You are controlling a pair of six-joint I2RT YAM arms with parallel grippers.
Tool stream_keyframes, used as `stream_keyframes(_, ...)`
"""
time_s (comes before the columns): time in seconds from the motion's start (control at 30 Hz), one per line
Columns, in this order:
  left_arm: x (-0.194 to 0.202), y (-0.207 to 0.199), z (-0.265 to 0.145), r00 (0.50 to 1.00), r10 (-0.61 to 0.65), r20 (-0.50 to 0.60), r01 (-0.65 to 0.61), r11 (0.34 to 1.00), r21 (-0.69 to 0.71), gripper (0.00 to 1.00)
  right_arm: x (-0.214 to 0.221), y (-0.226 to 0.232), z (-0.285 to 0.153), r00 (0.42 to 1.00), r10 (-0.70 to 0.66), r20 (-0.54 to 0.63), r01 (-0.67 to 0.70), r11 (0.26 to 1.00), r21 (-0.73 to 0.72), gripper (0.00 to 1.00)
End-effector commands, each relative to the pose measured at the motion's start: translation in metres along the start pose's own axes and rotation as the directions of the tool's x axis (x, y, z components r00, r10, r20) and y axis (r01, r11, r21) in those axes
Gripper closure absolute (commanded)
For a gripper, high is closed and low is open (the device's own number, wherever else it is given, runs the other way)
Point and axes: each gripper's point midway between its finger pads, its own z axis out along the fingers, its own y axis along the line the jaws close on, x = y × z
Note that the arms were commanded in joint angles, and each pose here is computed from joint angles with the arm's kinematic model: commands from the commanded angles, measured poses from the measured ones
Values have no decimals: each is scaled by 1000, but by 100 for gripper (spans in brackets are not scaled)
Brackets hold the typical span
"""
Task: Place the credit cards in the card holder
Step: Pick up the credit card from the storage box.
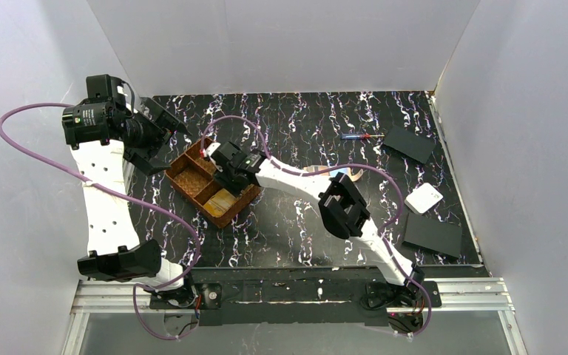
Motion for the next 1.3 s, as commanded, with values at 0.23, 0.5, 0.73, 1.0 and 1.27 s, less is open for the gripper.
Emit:
stream_keyframes(0.23,19,12,-8,998,4,-66,-6,999,-33,2,-11,-13,9,997,-72,25,68,987,142,36)
stream_keyframes(0.5,20,13,-7,997,2,-72,-4,999,-32,2,-6,-17,18,997,-75,10,72,982,173,43)
stream_keyframes(0.73,21,13,-7,997,9,-77,-11,999,-34,2,-8,-11,20,999,-43,28,38,988,148,35)
stream_keyframes(1.0,22,12,-7,996,14,-84,-16,1000,-27,2,-3,-6,25,999,-35,19,32,991,128,31)
stream_keyframes(1.27,25,15,-4,995,3,-99,-7,1000,-31,2,6,6,29,999,38,17,-39,997,70,26)
